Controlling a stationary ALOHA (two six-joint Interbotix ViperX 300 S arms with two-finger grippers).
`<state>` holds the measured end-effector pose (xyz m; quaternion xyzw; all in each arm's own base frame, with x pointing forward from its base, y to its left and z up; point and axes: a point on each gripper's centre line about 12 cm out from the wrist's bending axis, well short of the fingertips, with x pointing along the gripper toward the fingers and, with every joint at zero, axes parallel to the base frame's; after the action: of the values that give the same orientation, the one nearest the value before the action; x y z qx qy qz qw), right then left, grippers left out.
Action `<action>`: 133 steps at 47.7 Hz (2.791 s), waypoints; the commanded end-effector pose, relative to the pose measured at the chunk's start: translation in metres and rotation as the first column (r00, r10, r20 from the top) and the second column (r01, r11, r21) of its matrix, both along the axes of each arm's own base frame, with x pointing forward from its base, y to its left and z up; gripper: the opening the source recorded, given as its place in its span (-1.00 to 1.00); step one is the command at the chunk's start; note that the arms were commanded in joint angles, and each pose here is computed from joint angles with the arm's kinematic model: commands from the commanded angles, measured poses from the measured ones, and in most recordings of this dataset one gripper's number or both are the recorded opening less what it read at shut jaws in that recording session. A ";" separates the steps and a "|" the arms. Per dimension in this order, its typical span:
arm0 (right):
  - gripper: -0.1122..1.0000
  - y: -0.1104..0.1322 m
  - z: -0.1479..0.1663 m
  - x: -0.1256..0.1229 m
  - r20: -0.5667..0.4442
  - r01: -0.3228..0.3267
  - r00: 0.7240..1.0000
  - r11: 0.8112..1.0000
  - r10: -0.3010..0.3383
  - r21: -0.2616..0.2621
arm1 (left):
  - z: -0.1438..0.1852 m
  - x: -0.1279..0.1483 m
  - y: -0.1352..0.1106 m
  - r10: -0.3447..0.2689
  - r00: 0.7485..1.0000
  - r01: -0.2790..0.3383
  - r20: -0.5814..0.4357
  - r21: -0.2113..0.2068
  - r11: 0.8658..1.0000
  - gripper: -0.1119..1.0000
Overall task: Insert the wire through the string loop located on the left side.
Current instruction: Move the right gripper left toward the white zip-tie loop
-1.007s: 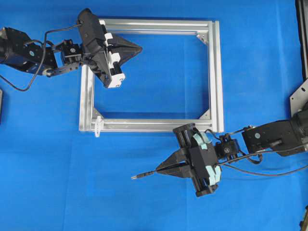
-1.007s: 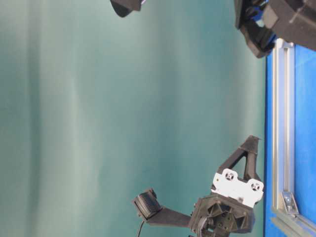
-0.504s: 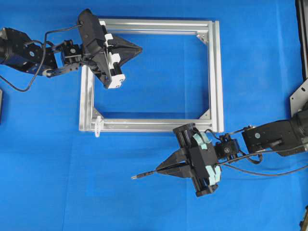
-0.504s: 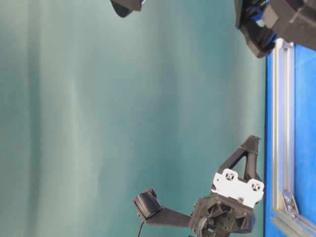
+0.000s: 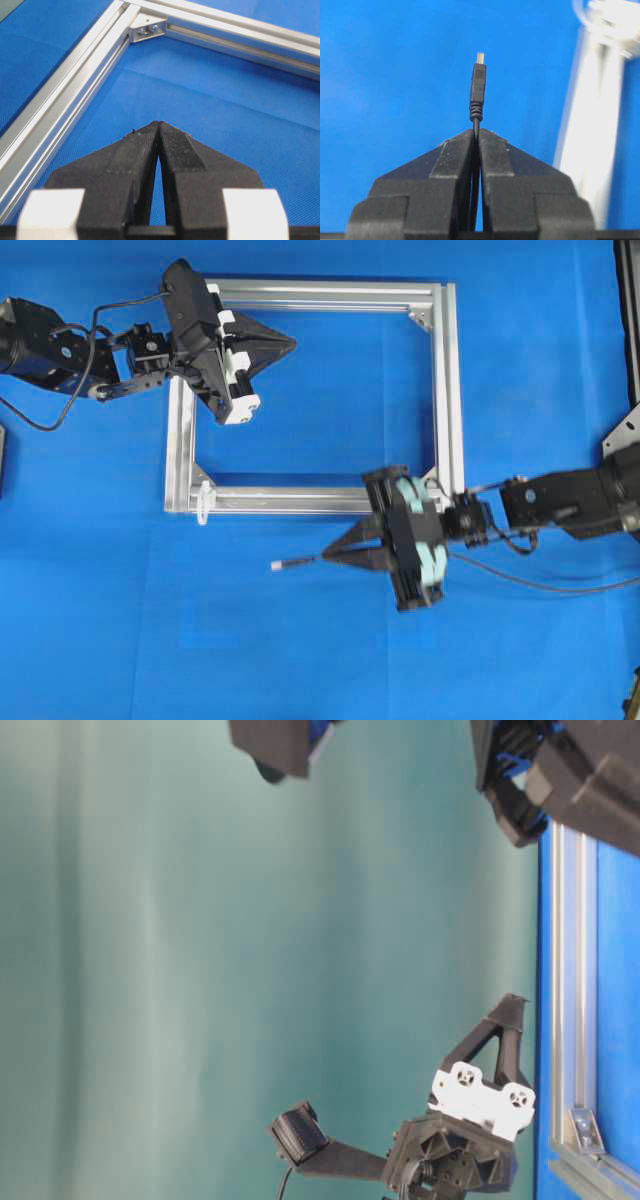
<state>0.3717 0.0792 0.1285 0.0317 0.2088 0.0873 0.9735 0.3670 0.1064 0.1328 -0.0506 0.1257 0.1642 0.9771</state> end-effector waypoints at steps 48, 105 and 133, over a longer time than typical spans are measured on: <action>-0.81 -0.044 0.017 0.031 0.110 0.126 0.986 0.992 -0.129 0.029 | 0.015 0.003 -0.004 -0.013 0.999 0.012 0.041 0.012 1.000 -0.80; -0.81 -0.042 0.005 0.063 0.115 0.132 0.984 0.991 -0.135 0.034 | 0.015 0.002 -0.003 -0.011 0.999 0.011 0.042 0.010 1.000 -0.80; -0.81 -0.042 0.005 0.063 0.115 0.132 0.984 0.991 -0.135 0.034 | 0.015 0.003 -0.004 -0.013 0.999 0.012 0.042 0.010 1.000 -0.80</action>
<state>0.4293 0.0376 0.1194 0.0502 0.1697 0.0267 0.9839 0.3670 0.1032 0.1319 -0.0505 0.1273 0.1600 0.9776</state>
